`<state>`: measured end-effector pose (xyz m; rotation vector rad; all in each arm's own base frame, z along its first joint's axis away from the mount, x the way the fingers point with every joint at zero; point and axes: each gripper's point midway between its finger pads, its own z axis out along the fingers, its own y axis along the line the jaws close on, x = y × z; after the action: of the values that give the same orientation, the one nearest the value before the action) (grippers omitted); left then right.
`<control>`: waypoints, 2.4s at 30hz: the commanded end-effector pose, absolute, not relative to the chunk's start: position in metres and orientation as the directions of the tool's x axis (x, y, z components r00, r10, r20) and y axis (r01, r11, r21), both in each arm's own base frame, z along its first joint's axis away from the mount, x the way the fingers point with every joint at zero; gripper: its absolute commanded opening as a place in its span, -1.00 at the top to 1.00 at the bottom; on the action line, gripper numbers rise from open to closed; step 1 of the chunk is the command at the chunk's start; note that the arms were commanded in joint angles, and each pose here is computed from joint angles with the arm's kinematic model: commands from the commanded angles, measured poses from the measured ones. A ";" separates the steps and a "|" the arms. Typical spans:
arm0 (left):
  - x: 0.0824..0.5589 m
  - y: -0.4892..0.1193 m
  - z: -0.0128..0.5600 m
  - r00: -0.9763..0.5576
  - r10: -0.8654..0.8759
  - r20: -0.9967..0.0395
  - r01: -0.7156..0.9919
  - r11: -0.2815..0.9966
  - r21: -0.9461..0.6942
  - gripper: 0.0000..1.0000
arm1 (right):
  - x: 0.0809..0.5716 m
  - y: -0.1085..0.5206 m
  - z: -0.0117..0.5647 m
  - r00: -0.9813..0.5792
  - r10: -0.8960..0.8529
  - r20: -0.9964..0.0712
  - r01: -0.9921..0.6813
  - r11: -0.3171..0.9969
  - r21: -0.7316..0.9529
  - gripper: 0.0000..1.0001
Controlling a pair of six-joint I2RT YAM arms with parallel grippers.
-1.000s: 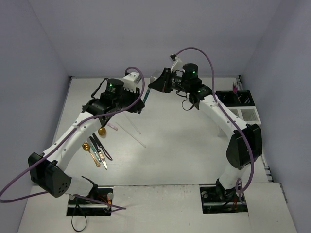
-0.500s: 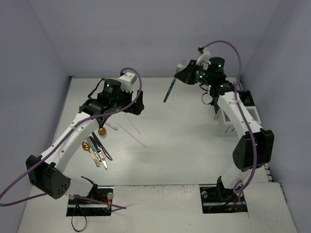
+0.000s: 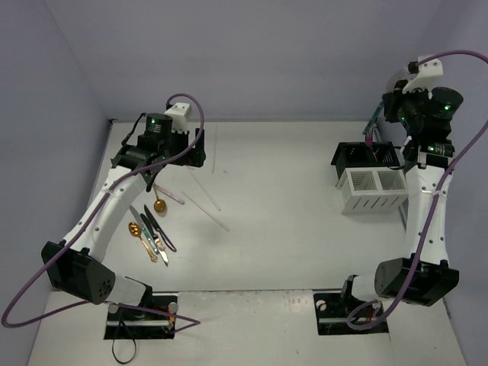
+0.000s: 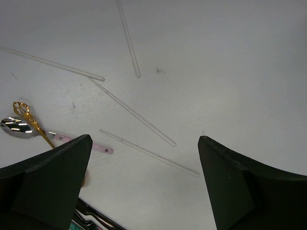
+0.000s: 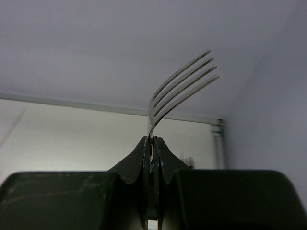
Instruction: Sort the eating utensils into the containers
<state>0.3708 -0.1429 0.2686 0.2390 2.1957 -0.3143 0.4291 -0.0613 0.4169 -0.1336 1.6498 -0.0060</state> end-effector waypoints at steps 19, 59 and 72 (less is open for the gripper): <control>0.366 -0.119 0.219 -0.641 0.075 -0.764 0.255 0.959 -0.121 -0.82 | 0.520 -0.164 0.312 -0.272 -0.191 -0.943 0.101 0.969 -0.226 1.00; 0.567 -0.180 0.112 -0.764 0.078 -0.641 0.216 0.966 -0.140 -0.21 | 0.447 -0.093 0.347 -0.158 -0.082 -0.984 -0.042 0.996 -0.077 -0.29; 0.552 -0.162 0.049 -0.843 0.133 -0.522 0.132 0.990 0.040 0.32 | 0.443 -0.074 0.353 -0.167 -0.046 -0.985 -0.079 0.996 -0.033 -0.26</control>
<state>0.5589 -0.1762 0.0386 0.2244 2.5662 -0.0882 0.4427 -0.0835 0.3098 -0.0703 1.8487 0.0155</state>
